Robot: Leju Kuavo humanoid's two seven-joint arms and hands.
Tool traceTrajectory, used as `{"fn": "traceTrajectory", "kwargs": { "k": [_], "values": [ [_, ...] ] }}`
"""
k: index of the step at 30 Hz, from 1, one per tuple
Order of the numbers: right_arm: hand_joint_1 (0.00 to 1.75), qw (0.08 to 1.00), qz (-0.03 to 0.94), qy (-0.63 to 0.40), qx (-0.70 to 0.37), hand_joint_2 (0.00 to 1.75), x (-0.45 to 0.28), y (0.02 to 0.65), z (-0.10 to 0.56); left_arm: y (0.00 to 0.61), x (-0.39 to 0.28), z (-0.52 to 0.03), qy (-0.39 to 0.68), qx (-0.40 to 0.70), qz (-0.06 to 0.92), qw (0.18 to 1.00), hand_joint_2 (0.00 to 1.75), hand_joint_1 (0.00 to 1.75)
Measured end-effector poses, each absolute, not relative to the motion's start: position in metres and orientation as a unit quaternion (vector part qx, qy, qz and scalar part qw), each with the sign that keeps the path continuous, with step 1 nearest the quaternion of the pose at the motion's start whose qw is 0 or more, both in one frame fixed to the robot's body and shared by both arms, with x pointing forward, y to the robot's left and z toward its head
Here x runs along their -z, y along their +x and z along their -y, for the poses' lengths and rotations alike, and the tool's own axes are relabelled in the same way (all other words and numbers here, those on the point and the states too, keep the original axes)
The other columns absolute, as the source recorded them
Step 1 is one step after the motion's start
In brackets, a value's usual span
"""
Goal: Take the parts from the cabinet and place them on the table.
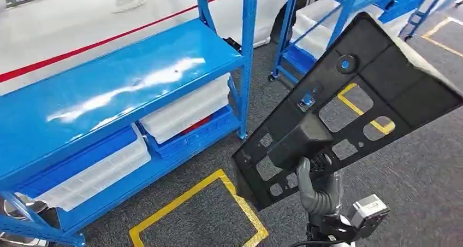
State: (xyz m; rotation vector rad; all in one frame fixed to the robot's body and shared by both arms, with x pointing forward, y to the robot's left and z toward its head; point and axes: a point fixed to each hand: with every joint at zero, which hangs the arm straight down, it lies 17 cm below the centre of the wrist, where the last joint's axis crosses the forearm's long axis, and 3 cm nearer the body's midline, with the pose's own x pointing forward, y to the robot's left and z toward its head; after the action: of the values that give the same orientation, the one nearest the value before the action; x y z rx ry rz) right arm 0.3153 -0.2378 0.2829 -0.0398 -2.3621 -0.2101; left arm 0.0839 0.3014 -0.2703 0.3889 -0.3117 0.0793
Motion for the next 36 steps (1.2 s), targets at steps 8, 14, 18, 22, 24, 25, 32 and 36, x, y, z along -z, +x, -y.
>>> {"fn": "traceTrajectory", "kwargs": {
  "k": [8,14,18,22,24,25,32,36],
  "values": [
    [1.75,0.385,0.919,-0.034,0.081,1.75,-0.275,0.314,0.248,0.092,0.269,-0.301,0.19,-0.046,0.165,0.967,1.75,0.0],
    [1.75,0.396,0.912,-0.064,0.086,1.75,-0.264,0.309,0.268,0.088,0.27,-0.293,0.174,-0.05,0.174,0.968,1.75,0.0],
    [1.75,0.403,0.907,-0.083,0.09,1.75,-0.258,0.305,0.28,0.092,0.269,-0.293,0.17,-0.053,0.182,0.967,1.75,0.0],
    [1.75,0.402,0.905,-0.1,0.094,1.75,-0.258,0.3,0.294,0.093,0.269,-0.296,0.171,-0.053,0.183,0.967,1.75,0.0],
    [1.75,0.402,0.905,-0.105,0.095,1.75,-0.257,0.298,0.297,0.096,0.268,-0.296,0.171,-0.054,0.185,0.966,1.75,0.0],
    [1.75,0.404,0.904,-0.108,0.095,1.75,-0.256,0.297,0.299,0.096,0.268,-0.296,0.171,-0.054,0.185,0.966,1.75,0.0],
    [1.75,0.405,0.901,-0.121,0.098,1.75,-0.254,0.294,0.307,0.087,0.27,-0.295,0.172,-0.055,0.172,0.968,1.75,0.0],
    [1.75,0.403,0.898,-0.14,0.105,1.75,-0.254,0.293,0.319,0.087,0.27,-0.294,0.173,-0.059,0.172,0.968,1.75,0.0]
  ]
}}
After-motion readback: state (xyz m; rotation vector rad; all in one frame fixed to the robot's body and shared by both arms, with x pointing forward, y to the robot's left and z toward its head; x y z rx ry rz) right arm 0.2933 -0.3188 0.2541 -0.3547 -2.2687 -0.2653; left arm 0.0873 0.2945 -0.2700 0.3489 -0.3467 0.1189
